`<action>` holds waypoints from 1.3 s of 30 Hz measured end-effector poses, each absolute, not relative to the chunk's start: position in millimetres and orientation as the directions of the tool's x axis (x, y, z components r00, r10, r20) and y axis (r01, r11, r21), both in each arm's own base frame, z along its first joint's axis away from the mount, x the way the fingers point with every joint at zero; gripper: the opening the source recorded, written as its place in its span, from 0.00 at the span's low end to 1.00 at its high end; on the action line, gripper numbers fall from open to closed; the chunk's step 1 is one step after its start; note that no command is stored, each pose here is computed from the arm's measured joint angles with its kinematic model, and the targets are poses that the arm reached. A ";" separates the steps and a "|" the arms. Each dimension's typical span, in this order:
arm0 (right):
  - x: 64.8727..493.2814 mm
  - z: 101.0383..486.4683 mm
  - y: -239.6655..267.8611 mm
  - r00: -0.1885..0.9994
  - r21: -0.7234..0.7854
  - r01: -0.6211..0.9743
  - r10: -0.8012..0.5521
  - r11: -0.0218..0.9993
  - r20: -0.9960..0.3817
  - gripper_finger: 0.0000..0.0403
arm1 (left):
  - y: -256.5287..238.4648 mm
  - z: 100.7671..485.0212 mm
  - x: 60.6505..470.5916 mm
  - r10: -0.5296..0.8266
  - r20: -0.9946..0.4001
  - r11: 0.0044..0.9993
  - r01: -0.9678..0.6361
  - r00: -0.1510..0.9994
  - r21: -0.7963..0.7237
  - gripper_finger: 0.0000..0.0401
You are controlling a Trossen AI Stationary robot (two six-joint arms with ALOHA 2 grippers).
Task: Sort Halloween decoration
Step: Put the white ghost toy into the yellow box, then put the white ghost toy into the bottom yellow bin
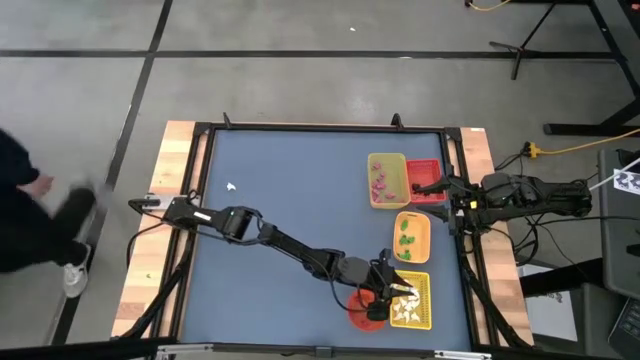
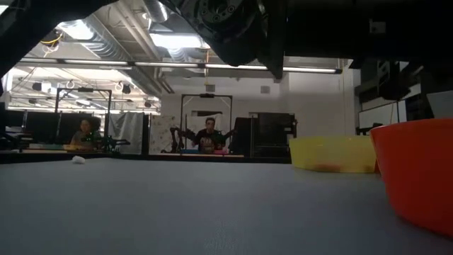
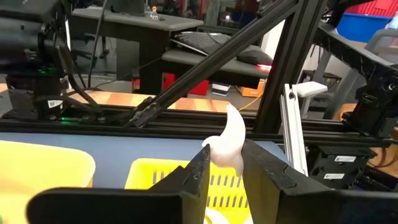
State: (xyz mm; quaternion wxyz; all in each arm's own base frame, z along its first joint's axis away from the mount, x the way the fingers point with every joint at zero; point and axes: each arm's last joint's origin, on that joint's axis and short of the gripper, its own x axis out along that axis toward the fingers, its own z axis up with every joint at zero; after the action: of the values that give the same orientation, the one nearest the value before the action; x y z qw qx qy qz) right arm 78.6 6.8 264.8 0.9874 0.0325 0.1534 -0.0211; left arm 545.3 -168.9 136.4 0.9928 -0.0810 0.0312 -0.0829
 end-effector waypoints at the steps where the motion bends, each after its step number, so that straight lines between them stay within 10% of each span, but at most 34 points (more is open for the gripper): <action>1: 78.6 264.8 6.8 0.952 0.058 0.052 -0.032 0.997 -0.304 0.56 | -168.9 136.3 545.3 -0.170 -0.049 0.973 0.159 0.984 -0.167 0.18; 20: 47.6 273.5 2.4 0.993 0.053 0.022 -0.016 0.998 -0.118 0.56 | -140.3 172.2 547.8 -0.119 -0.092 0.983 0.104 0.989 -0.152 0.36; 39: 81.1 209.9 7.5 1.000 0.015 0.015 -0.015 1.000 -0.013 0.56 | -1.3 362.6 381.4 0.139 -0.810 0.967 -0.254 0.569 -0.012 0.36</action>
State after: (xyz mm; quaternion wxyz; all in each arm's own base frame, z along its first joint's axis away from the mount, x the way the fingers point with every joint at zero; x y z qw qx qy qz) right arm 81.1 7.5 209.9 0.9999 0.0074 0.0063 -0.0076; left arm 381.4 -1.3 362.6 0.8834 -0.0637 0.4506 0.1114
